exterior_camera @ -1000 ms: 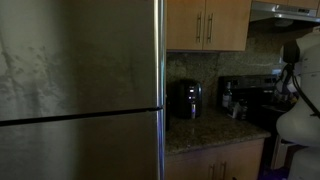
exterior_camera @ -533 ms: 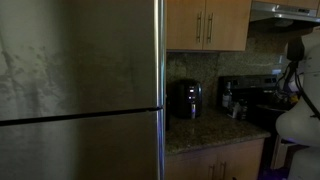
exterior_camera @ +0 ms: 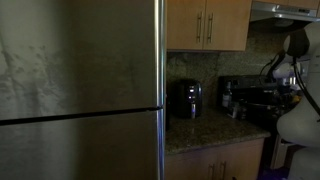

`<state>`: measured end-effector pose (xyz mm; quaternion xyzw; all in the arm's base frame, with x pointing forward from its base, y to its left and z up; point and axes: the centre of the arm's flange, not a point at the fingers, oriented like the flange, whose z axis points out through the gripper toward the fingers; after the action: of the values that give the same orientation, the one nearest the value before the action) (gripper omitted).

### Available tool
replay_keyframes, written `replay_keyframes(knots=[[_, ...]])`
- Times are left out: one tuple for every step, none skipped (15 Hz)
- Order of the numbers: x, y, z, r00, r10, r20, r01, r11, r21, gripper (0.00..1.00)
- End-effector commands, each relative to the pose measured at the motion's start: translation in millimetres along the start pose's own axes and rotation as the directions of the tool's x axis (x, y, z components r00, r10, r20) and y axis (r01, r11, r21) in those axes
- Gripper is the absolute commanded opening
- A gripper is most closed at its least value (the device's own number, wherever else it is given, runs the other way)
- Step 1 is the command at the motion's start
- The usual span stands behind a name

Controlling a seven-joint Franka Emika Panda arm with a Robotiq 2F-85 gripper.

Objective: Move the frying pan forward.

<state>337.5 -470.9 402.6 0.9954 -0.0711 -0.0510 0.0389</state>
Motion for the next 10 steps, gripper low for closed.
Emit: replay_keyframes(knots=[[8,-10,-17,0.996,0.090,0.023,-0.085,0.984,-0.159,0.02],[13,-3,-14,0.990,0.139,0.000,-0.137,0.972,-0.190,0.02],[16,6,-9,0.983,0.183,0.014,-0.175,0.958,-0.227,0.02],[16,13,1,0.978,0.209,0.023,-0.196,0.946,-0.258,0.02],[15,14,11,0.971,0.235,0.038,-0.214,0.932,-0.293,0.02],[12,16,21,0.964,0.260,0.063,-0.226,0.917,-0.330,0.02],[8,15,31,0.956,0.278,0.091,-0.227,0.901,-0.371,0.02],[4,15,39,0.946,0.300,0.122,-0.227,0.882,-0.413,0.02],[-1,13,44,0.942,0.301,0.152,-0.211,0.878,-0.429,0.02],[-6,8,45,0.945,0.278,0.170,-0.183,0.886,-0.427,0.02]])
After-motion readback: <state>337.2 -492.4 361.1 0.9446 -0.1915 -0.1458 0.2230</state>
